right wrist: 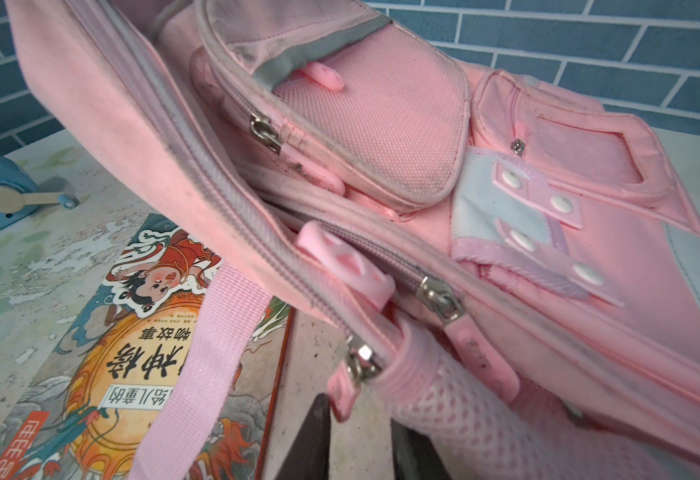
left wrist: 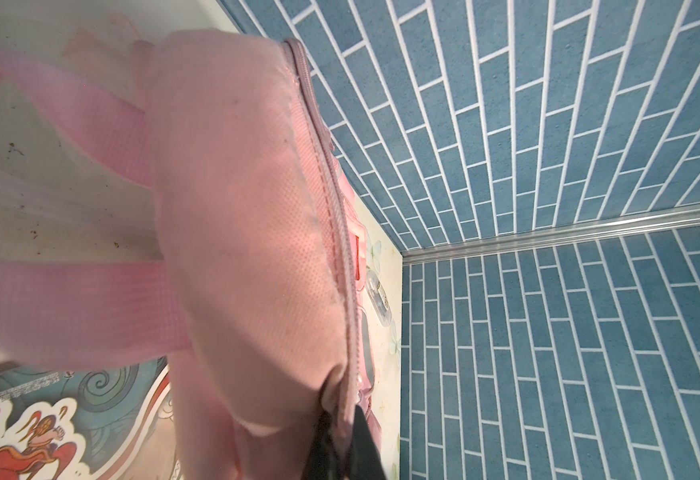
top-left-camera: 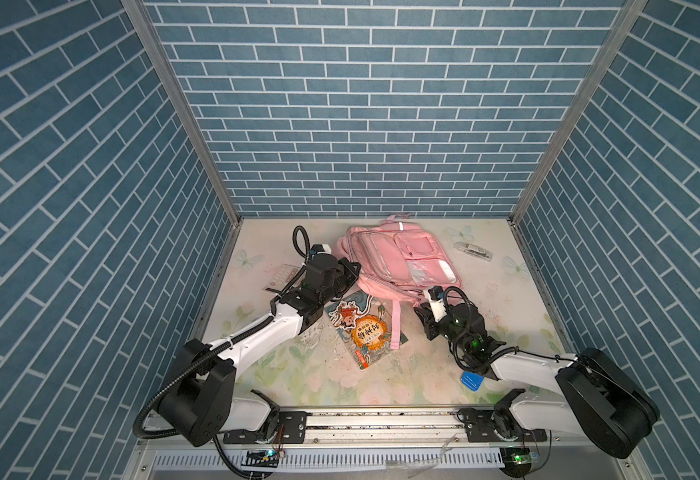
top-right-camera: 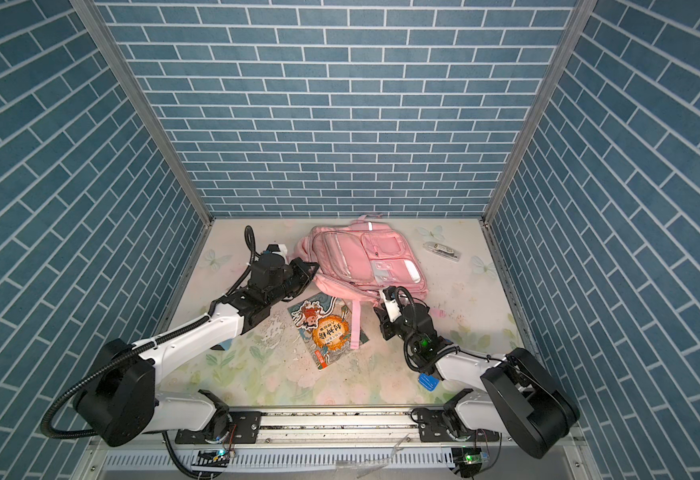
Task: Pack the student bag
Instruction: 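Hold the backpack with left gripper while right pinches the zipper pull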
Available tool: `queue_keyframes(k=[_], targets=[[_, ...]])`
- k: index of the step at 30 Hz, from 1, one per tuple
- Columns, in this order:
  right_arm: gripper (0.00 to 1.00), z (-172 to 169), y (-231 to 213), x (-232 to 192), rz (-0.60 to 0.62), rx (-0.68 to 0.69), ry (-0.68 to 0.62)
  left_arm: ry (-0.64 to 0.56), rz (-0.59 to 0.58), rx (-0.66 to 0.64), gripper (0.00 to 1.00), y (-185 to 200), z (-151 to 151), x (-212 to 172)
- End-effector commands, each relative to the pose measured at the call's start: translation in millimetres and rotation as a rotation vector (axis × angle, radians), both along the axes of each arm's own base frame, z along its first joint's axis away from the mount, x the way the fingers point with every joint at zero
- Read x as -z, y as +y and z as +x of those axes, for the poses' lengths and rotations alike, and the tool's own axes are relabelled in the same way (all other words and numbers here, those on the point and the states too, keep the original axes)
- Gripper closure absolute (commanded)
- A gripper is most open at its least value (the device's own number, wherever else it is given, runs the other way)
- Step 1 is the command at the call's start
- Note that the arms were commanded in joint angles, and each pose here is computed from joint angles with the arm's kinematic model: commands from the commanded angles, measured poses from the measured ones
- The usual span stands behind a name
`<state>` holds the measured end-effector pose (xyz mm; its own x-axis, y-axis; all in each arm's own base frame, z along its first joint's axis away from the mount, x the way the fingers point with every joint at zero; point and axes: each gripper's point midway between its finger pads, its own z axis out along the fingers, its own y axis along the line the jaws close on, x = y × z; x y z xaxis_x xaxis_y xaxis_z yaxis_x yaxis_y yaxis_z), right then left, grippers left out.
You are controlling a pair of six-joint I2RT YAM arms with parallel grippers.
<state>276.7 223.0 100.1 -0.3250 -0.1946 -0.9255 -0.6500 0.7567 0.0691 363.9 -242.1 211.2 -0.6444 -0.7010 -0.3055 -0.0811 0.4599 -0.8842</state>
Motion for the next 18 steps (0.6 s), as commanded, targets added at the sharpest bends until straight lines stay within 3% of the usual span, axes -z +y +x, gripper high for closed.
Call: queue_keyframes(k=[1,6,12,18], targets=[[0.78,8,12,-28,0.031,-0.052,-0.102,-0.132,-0.110,0.008,1.00,-10,0,-52],[0.82,5,19,-34,0.037,-0.113,-0.126,-0.133,-0.119,0.000,1.00,-11,0,-52],[0.74,14,21,-40,0.061,-0.101,-0.141,-0.141,-0.141,-0.008,1.00,-12,0,-58],[0.83,19,26,-51,0.127,-0.114,-0.150,-0.150,-0.146,-0.033,1.00,-8,-1,-62]])
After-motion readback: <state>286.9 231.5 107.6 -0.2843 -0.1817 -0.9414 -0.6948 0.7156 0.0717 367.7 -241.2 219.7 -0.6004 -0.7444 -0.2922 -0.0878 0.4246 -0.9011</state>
